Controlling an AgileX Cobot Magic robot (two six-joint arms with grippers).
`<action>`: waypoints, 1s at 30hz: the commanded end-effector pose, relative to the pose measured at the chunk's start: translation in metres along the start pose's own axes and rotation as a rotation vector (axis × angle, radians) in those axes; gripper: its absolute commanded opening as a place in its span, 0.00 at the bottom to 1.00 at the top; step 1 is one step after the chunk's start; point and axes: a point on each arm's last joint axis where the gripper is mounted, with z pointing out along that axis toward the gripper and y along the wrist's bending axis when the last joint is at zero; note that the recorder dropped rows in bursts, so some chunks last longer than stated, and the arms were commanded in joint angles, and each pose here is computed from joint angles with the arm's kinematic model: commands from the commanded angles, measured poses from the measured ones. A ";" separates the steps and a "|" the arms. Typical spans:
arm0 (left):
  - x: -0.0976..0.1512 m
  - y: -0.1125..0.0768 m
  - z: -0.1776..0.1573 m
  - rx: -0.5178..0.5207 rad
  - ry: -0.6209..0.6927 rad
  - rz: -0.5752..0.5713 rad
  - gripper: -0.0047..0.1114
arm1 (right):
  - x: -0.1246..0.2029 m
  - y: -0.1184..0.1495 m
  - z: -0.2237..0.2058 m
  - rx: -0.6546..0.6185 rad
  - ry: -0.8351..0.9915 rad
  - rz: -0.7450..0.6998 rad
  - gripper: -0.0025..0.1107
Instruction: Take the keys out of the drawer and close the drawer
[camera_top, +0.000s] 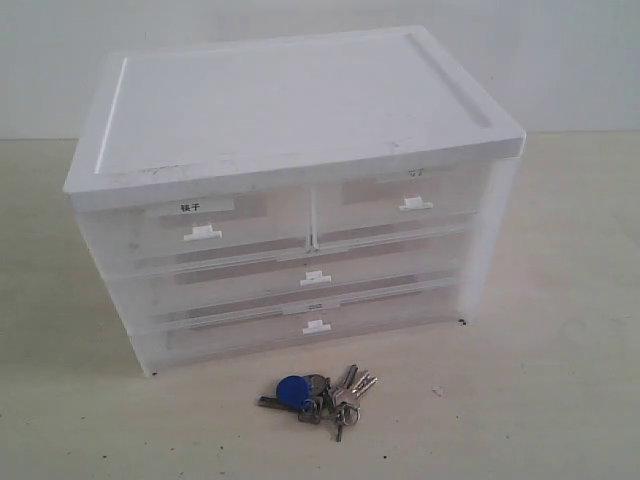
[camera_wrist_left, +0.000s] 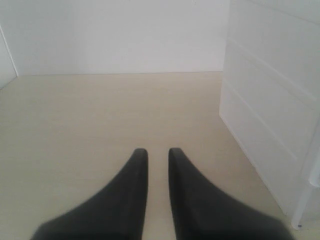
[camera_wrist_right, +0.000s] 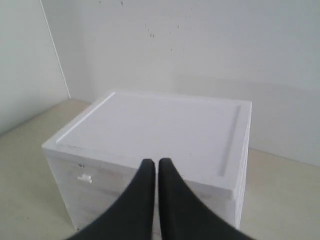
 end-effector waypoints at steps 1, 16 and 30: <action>0.001 0.000 0.000 -0.002 -0.003 0.000 0.17 | -0.001 -0.015 -0.037 -0.030 -0.102 0.036 0.02; 0.001 0.000 0.000 -0.002 -0.003 0.000 0.17 | 0.022 -0.037 -0.116 -0.196 -0.311 0.085 0.02; 0.001 0.000 0.000 -0.002 -0.003 0.000 0.17 | 0.050 0.005 -0.080 0.078 -0.454 -0.012 0.02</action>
